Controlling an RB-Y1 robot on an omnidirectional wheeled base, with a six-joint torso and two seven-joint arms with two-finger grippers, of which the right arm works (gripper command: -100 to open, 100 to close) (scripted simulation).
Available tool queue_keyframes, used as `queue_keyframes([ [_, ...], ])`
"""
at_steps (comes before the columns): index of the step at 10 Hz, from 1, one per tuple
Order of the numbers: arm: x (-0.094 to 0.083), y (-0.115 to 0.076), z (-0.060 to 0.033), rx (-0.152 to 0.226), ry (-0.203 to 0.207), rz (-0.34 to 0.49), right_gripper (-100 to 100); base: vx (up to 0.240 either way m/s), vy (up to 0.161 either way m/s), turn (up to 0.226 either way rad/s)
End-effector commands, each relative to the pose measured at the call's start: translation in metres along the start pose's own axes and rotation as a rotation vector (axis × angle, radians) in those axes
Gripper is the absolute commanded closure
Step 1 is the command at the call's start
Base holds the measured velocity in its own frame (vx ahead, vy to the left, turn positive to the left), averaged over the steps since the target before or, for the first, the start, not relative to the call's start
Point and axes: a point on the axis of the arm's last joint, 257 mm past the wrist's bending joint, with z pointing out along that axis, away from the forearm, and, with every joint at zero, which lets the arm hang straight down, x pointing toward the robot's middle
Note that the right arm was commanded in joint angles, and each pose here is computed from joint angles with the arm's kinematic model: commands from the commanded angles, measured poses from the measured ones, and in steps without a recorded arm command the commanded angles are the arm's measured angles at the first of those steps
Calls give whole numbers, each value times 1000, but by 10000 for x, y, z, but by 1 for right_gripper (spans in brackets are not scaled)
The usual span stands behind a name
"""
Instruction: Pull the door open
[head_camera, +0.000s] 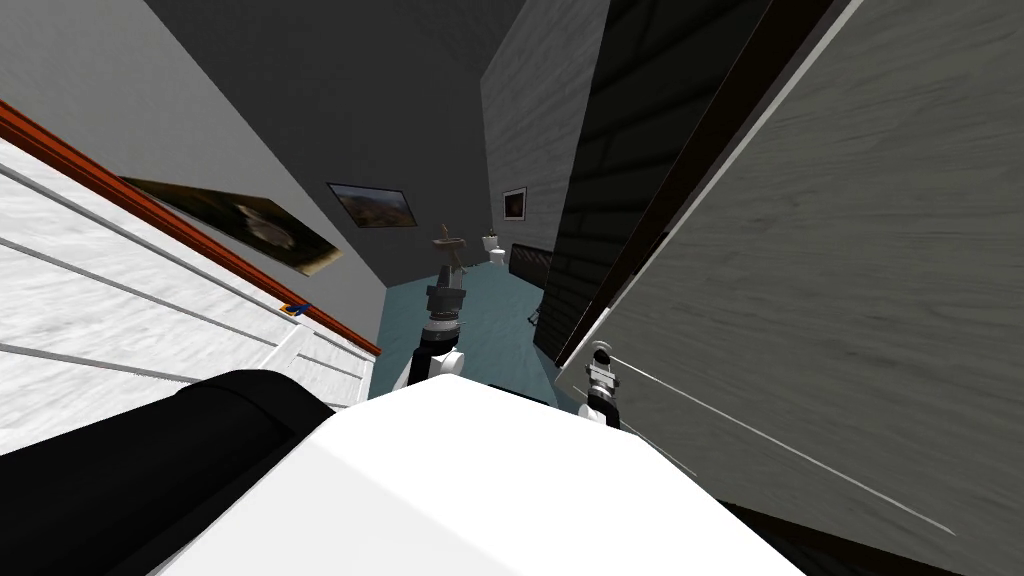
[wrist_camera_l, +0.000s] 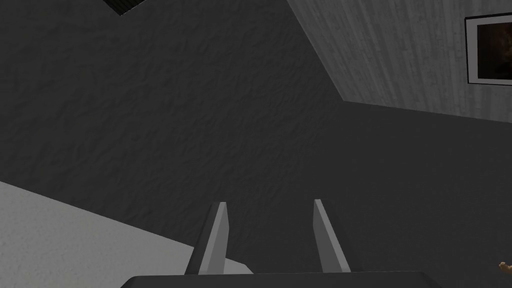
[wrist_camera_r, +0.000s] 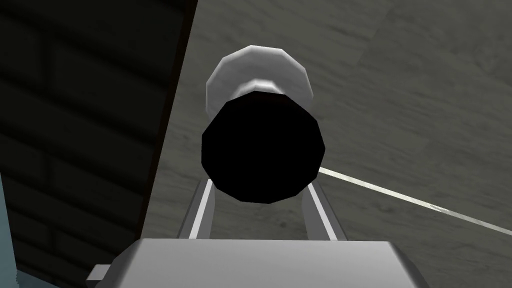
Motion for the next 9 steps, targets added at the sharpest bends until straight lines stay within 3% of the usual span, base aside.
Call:
queue_keyframes([
  [1,132,68,82,-16,29,14,100,-9,-6,5],
  [4,90,172,79,-43,18,108,100,-22,-15,133],
  [7,21,171,50,-41,3,102,100,-10,-8,19],
  [9,76,207,78,-52,15,140,100,-3,-3,41],
])
